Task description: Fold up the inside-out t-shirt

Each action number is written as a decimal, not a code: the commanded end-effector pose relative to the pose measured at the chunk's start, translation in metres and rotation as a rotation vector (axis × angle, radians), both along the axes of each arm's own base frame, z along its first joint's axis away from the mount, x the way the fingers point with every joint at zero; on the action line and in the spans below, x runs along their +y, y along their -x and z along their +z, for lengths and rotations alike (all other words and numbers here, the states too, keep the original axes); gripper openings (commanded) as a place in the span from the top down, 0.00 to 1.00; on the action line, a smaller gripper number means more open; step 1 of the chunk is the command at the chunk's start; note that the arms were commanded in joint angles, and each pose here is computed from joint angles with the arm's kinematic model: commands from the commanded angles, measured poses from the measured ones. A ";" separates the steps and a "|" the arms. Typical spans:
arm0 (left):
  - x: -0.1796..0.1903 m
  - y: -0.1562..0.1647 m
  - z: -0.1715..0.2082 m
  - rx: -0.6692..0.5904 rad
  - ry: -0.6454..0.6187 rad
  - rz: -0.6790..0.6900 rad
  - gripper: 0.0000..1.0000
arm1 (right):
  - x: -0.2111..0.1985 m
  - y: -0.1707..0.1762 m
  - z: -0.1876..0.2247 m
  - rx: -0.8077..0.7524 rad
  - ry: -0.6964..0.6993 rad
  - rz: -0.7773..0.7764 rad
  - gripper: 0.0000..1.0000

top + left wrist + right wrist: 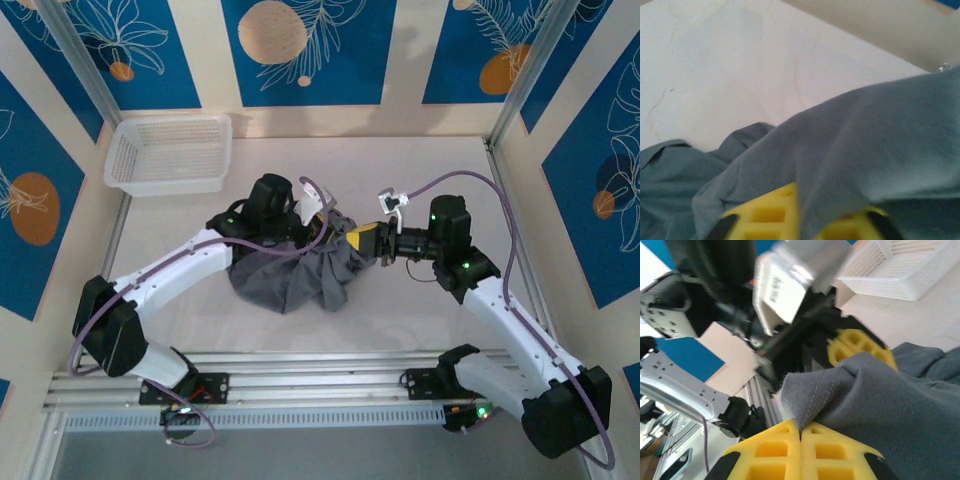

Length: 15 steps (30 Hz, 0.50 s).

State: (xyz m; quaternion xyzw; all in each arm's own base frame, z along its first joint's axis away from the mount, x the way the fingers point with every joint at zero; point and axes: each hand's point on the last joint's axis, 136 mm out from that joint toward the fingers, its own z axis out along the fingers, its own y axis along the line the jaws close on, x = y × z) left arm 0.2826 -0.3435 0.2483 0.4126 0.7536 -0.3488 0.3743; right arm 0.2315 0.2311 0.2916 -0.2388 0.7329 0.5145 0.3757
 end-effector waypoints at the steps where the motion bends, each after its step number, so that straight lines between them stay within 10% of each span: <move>1: -0.009 0.020 0.076 0.094 0.283 -0.099 1.00 | -0.030 -0.033 -0.033 0.070 0.126 -0.249 1.00; 7: 0.003 0.056 0.116 0.234 0.436 -0.181 1.00 | -0.057 -0.049 -0.081 0.186 0.155 -0.303 0.98; 15: 0.009 0.059 0.095 0.248 0.360 -0.162 1.00 | -0.054 -0.029 -0.023 -0.128 0.118 -0.318 0.57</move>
